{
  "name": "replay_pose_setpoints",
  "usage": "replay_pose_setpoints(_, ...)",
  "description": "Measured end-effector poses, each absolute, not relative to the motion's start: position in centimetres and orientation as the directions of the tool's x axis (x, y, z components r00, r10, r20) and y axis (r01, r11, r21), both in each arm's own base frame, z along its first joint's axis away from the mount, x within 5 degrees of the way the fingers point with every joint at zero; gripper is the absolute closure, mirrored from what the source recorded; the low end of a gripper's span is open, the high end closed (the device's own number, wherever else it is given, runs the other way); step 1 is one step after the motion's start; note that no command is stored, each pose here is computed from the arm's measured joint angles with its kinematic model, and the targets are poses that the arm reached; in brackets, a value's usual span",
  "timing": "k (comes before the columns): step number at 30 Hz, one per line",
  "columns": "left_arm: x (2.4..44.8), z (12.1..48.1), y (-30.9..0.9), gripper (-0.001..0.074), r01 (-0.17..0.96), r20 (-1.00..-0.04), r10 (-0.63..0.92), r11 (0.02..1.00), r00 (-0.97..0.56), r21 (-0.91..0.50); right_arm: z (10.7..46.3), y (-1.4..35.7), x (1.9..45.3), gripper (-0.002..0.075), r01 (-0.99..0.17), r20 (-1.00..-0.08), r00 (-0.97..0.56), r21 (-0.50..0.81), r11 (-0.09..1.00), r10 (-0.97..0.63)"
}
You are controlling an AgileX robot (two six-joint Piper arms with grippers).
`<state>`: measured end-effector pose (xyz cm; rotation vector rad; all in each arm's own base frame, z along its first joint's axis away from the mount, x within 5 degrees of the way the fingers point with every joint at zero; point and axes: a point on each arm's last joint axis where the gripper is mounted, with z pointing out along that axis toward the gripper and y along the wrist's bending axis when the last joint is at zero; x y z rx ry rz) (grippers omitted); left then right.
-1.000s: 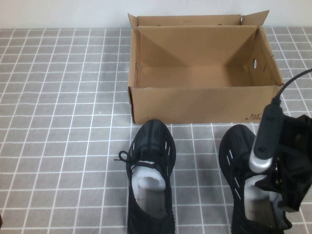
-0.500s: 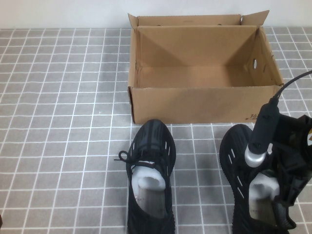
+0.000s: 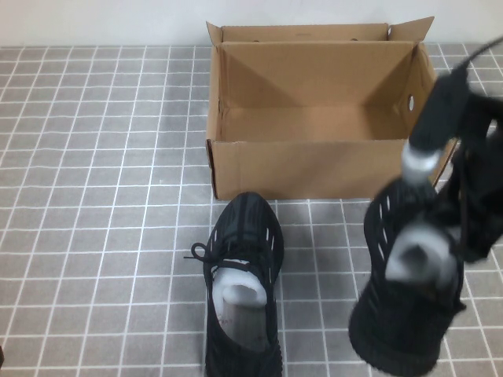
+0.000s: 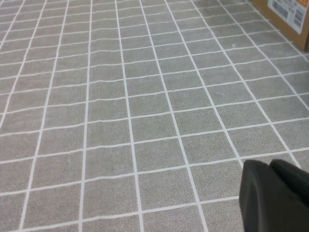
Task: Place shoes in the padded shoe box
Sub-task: Pick up the shoe from the table, then place the shoe in the shoe box
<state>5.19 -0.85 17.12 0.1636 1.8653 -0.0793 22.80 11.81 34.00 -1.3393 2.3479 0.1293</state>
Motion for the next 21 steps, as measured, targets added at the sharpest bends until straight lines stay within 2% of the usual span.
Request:
replay_pose_setpoints(6,5.2,17.1,-0.8,0.0738,0.153,-0.955,0.072,0.988,-0.289,0.029,39.7,12.3,22.8,0.0725,-0.756,-0.553,-0.510,-0.078,0.650,-0.659)
replay_pose_setpoints(10,5.2,17.1,-0.8,0.0738,0.153,-0.955,0.072,0.988,-0.289,0.029,42.4,12.4,23.0,0.0725,-0.727,-0.620,-0.503,-0.073,0.683,-0.602)
replay_pose_setpoints(16,5.2,17.1,-0.8,0.0738,0.153,-0.955,0.072,0.988,-0.289,0.029,43.3,13.1,24.4,0.0725,-0.698,-0.653,-0.520,-0.046,0.715,-0.551)
replay_pose_setpoints(21,5.2,17.1,-0.8,0.0738,0.153,-0.955,0.072,0.988,-0.289,0.029,42.5,14.3,27.3,0.0725,-0.558,-0.673,-0.640,0.077,0.826,-0.370)
